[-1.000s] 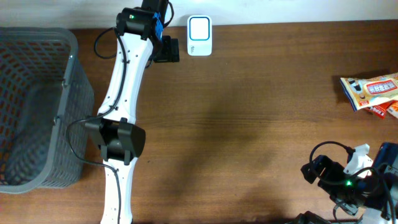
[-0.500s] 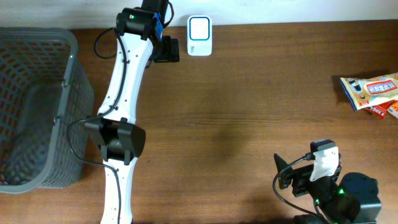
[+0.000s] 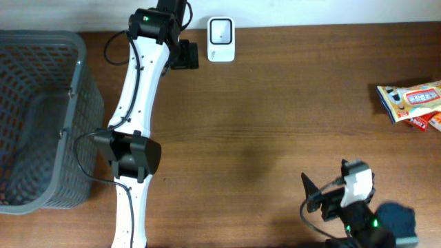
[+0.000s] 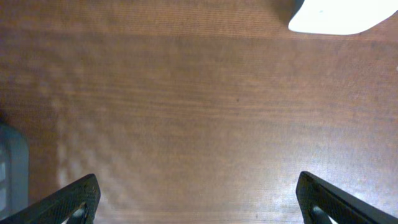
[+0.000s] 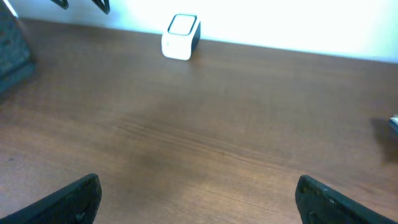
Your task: Scan the item barcode
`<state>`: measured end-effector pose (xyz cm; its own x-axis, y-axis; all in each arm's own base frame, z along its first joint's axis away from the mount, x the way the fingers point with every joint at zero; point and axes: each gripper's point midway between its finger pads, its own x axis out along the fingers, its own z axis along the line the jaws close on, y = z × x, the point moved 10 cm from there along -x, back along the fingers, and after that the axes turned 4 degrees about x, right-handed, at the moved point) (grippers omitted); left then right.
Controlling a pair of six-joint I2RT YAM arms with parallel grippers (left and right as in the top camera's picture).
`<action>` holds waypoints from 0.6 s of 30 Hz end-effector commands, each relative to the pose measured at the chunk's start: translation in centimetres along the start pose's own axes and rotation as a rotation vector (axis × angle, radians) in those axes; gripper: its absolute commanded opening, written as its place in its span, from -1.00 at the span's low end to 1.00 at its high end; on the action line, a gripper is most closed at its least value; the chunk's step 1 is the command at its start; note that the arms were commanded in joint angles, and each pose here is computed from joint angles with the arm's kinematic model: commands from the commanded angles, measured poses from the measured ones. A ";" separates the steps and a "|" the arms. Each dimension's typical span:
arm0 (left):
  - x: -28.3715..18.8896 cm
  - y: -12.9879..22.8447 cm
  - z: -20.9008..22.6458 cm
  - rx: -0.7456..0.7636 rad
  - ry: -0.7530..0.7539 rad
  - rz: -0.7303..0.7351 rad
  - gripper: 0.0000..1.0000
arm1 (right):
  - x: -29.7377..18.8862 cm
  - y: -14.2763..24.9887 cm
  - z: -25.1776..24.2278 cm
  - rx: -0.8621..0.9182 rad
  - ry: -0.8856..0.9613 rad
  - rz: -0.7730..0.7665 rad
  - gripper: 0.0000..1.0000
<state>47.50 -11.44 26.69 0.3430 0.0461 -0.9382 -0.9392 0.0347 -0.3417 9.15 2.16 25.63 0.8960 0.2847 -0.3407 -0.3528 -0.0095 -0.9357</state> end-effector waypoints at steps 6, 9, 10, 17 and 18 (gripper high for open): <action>-0.1 0.0 -0.1 0.004 -0.006 -0.002 0.99 | 2.7 2.1 -0.7 -0.030 0.005 -0.195 0.97; -0.1 0.0 -0.1 0.004 -0.006 -0.002 0.98 | 3.7 2.2 -1.1 -0.043 0.022 -0.256 0.97; -0.1 0.0 -0.1 0.004 -0.006 -0.002 0.98 | 4.0 2.2 -1.3 -0.046 0.040 -0.280 0.97; -0.1 0.0 -0.1 0.004 -0.006 -0.002 0.99 | 6.2 3.7 -2.1 -0.060 0.078 -0.388 0.97; -0.1 0.0 -0.1 0.004 -0.006 -0.002 0.98 | 6.5 3.9 -2.3 -0.063 0.082 -0.416 0.97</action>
<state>47.49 -11.44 26.69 0.3423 0.0463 -0.9384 -0.9394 0.0351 -0.3410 13.86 1.85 20.42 0.9761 0.2150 0.0333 0.0299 0.0188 -0.9994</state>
